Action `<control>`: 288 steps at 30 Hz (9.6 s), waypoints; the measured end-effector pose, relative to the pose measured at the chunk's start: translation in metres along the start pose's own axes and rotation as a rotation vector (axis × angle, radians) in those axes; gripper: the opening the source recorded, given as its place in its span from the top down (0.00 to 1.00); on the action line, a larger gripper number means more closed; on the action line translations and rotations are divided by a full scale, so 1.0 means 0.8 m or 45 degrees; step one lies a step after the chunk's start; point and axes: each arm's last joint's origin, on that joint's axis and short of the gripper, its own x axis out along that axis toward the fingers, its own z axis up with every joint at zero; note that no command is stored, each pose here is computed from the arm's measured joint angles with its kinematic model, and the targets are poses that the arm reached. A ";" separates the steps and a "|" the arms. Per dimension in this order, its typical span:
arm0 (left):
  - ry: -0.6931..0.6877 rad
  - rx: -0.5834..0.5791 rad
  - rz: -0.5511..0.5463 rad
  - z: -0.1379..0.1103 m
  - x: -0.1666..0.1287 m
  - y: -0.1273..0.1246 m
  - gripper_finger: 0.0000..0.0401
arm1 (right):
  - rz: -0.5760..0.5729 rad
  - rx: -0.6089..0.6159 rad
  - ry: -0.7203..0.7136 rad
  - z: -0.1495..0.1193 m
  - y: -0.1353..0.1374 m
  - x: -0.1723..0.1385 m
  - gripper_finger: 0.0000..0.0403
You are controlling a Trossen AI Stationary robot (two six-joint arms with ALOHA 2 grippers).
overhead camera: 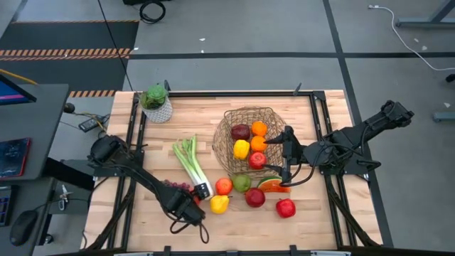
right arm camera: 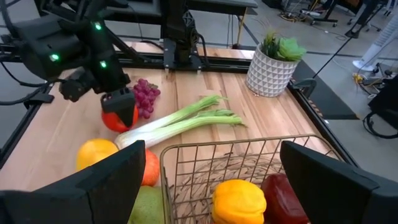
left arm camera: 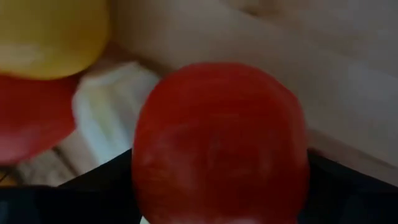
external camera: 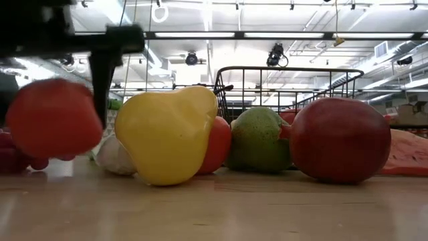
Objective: Build produce basket
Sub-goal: Put the red apple into the brown wire basket
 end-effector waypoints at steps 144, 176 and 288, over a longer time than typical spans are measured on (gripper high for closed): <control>-2.587 -2.479 -0.243 -0.264 -0.084 0.077 0.22 | -0.377 -0.160 0.031 0.000 -0.035 -0.001 0.07; -1.513 -1.280 1.015 -0.260 -0.056 0.073 0.22 | -0.317 -0.147 0.036 0.000 -0.034 0.000 0.07; -0.485 -1.245 1.567 -0.189 -0.063 0.107 0.21 | -0.249 -0.145 0.044 -0.013 -0.042 0.016 0.07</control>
